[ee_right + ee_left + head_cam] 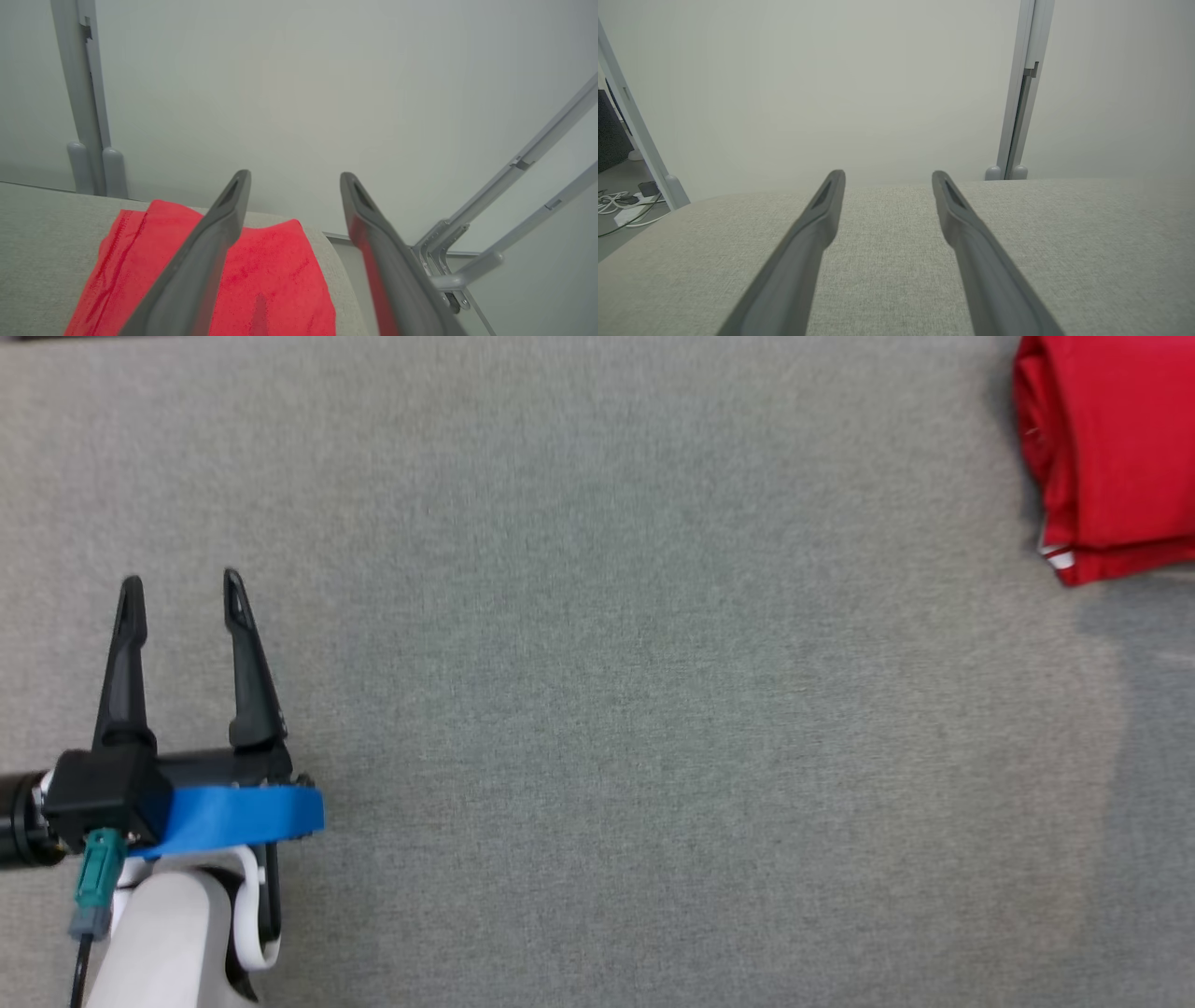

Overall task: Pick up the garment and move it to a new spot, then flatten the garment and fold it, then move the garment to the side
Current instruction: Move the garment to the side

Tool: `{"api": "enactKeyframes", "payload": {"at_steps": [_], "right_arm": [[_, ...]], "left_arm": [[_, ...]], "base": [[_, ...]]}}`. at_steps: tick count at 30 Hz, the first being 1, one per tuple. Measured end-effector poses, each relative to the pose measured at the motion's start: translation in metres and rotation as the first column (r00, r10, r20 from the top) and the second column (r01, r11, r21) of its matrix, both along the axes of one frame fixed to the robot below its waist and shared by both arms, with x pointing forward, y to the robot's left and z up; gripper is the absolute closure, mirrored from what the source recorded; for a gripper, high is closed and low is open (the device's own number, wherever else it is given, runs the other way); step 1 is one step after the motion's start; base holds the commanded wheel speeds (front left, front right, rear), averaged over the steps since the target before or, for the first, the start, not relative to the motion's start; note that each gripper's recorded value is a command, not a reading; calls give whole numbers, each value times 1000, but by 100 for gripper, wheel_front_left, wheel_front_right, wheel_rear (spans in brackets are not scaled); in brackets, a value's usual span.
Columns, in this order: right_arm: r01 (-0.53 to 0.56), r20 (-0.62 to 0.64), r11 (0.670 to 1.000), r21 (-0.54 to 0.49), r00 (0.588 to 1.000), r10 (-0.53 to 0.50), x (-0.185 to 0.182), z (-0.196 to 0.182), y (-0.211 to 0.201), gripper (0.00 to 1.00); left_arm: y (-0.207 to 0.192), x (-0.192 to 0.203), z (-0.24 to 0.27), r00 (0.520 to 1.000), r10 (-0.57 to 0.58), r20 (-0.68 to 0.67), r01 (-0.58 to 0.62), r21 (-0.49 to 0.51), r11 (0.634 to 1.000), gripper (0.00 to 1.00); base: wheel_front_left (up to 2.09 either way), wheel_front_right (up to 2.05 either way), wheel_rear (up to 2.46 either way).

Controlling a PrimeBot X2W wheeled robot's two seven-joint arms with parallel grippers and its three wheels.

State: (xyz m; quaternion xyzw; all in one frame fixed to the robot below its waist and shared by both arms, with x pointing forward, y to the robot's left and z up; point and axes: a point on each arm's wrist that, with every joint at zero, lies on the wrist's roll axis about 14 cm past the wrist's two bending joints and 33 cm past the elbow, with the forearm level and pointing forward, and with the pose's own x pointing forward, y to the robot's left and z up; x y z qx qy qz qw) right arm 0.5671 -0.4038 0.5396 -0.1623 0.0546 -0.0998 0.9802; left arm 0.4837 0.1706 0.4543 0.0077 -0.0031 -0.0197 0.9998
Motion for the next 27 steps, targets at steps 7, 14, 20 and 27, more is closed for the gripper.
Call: {"api": "enactKeyframes", "payload": {"at_steps": [7,14,20,27], "right_arm": [[-194,171,980,55,968,182,-16,43,75,0],[-328,239,929,171,928,284,-53,36,145,0],[-393,258,892,224,906,335,-83,26,185,0],[-419,251,864,279,900,355,-118,7,209,0]], "left_arm": [[4,-27,22,1000,10,24,-10,-8,1000,0],[6,-51,36,999,15,39,-14,-21,1000,0],[10,-68,44,999,18,45,-17,-28,999,0],[14,-88,41,999,28,25,-27,-38,999,0]], "base": [[0,0,0],[0,0,0],[0,0,0],[0,0,0]]}}
